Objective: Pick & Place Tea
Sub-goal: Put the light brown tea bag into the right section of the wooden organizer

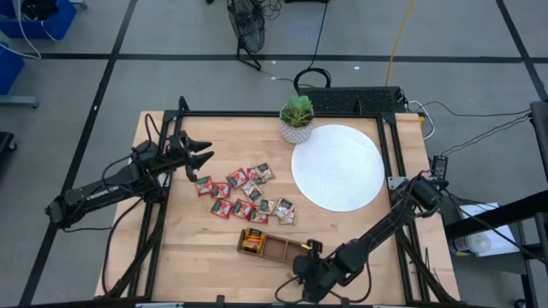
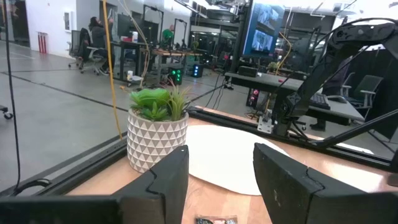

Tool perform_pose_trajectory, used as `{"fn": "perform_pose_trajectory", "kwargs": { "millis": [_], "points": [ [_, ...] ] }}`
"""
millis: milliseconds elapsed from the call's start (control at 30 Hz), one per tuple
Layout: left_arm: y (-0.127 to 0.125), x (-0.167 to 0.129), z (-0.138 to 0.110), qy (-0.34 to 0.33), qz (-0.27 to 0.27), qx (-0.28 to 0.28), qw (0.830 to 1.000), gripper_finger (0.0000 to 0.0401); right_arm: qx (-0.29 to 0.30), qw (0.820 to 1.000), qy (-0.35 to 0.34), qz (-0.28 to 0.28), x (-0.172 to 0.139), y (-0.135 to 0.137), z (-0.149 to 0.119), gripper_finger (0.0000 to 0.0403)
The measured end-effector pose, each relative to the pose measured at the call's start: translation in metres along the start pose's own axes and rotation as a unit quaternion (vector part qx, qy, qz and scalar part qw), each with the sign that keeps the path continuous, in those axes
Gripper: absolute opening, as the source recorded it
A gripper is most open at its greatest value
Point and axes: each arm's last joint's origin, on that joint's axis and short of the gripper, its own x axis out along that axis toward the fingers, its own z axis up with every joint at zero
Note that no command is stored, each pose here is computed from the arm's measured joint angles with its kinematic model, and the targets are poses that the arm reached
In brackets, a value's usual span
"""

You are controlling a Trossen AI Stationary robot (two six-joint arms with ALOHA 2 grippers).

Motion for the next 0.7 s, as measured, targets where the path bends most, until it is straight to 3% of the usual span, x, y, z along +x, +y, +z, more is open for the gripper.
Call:
{"fn": "perform_pose_trajectory", "kwargs": {
  "millis": [500,700],
  "points": [
    [0.0,0.0,0.0,0.0,0.0,0.0,1.0,0.0182,-0.036,0.987,-0.034,-0.152,-0.001,-0.022,-0.002,0.0003],
    [0.0,0.0,0.0,0.0,0.0,0.0,1.0,0.0182,-0.072,0.986,-0.054,-0.143,0.0,-0.02,0.004,0.0003]
  ]
}}
